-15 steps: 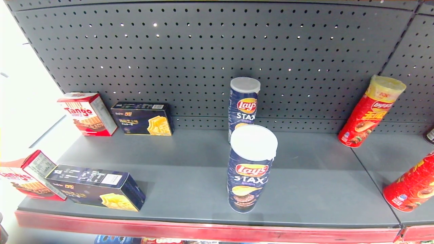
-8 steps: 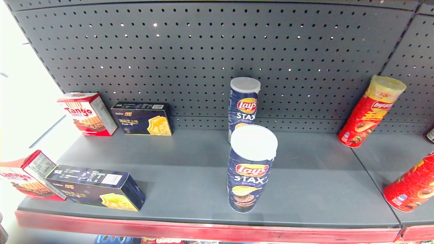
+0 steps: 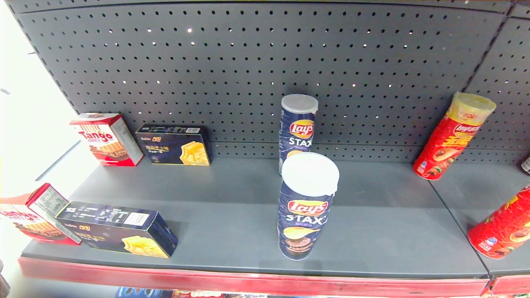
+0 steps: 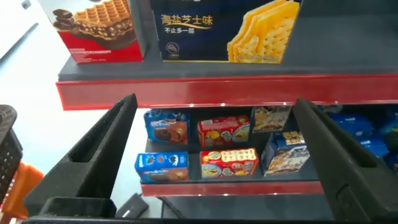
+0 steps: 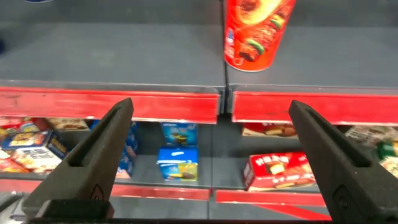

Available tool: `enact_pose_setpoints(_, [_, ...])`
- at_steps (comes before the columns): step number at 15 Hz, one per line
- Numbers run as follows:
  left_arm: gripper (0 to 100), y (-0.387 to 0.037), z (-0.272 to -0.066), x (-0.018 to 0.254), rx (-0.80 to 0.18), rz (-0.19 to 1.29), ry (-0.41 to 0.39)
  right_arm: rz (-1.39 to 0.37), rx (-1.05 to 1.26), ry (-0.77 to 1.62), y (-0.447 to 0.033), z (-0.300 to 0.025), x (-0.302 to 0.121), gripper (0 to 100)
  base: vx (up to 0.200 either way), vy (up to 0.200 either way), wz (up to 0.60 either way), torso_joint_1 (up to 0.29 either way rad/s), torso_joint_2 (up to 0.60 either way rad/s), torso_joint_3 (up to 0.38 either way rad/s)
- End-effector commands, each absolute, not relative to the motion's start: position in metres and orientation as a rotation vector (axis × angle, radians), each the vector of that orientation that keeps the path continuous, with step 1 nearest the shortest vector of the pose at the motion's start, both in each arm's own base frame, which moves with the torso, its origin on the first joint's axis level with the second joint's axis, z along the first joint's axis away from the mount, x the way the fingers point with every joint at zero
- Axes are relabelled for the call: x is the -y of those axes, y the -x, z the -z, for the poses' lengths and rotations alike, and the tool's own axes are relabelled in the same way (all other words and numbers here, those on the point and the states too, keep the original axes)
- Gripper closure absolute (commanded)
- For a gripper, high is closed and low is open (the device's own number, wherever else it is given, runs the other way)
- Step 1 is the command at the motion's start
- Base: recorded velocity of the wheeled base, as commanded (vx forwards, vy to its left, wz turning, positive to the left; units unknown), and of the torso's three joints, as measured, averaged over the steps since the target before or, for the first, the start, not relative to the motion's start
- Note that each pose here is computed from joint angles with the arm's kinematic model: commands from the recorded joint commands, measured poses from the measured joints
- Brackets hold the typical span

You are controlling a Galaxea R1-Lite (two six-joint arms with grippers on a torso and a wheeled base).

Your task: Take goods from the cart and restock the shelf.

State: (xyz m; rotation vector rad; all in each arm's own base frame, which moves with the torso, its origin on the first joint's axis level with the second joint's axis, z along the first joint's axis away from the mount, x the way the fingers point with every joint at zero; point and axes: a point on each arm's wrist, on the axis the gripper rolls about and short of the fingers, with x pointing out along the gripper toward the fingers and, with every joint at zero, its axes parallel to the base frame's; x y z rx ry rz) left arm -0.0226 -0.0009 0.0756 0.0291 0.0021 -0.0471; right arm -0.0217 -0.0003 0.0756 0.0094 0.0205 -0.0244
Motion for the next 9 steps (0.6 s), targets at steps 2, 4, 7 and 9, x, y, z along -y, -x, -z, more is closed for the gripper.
enact_pose_setpoints(2, [0,0.0227,-0.0755,-0.0007,-0.002,-0.024,-0.055,0.055,-0.021,-0.007,0.0217,-0.0757,0.001,0,0.0,0.0,0.0,0.0,0.0,0.0])
enact_pose_setpoints(4, [0,0.0227,-0.0757,-0.001,-0.001,-0.046,-0.054,0.054,-0.017,-0.004,0.0219,-0.0757,0.0011,0,0.0,0.0,0.0,0.0,0.0,0.0])
enact_pose_setpoints(7, [0,0.0227,-0.0755,-0.0011,-0.002,-0.048,-0.04,0.052,-0.015,-0.004,0.022,-0.0757,0.0011,0,0.0,0.0,0.0,0.0,0.0,0.0])
enact_pose_setpoints(9, [0,0.0227,-0.0757,-0.0014,-0.001,-0.061,-0.02,0.052,-0.015,-0.004,0.022,-0.0757,0.0011,0,0.0,0.0,0.0,0.0,0.0,0.0])
